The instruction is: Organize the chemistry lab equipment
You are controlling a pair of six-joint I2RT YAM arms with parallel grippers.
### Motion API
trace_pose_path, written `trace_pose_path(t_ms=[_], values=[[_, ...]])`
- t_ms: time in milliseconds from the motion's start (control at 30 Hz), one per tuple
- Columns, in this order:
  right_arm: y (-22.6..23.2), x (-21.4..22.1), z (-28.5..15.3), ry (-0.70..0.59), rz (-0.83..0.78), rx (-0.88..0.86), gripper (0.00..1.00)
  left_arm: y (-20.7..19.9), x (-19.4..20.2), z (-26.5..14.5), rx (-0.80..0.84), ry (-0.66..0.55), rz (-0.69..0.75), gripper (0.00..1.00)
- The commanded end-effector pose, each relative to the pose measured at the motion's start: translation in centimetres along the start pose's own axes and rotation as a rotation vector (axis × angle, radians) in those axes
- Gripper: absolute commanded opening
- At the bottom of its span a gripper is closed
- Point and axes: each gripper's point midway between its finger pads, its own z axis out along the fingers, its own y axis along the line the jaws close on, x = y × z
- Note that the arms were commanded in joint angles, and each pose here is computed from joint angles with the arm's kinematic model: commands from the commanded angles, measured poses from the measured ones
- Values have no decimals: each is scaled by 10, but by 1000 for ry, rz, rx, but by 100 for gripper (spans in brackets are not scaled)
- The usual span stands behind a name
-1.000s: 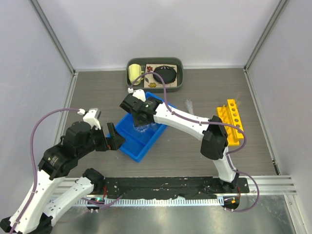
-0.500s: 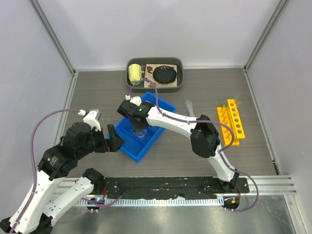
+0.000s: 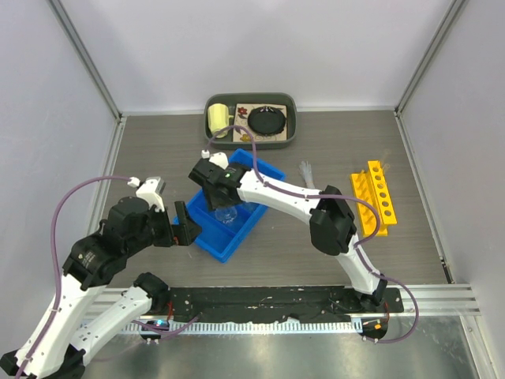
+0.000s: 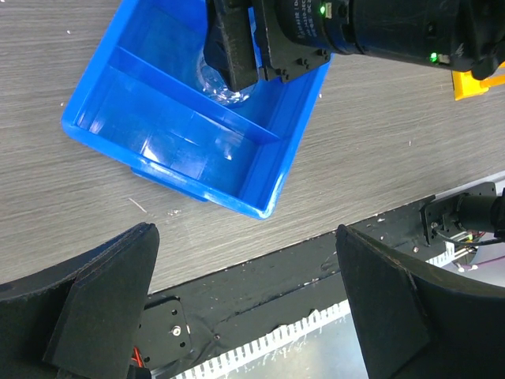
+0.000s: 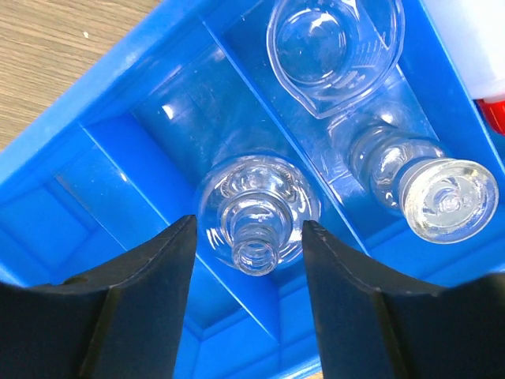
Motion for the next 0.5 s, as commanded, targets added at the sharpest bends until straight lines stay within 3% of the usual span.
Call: trace_pose_path(t_ms=[0,233,467], values=[[10,-38,-42,-99,32,-76,63,0,-3,1,-2,-4,13,100],[-14,-69,-94,-212,45,-61,66,4,-9,-1,-40,-9,13,100],[-103,-91,-112,-265,131,49,67,3,-14,-3,-50,-13,5,100]])
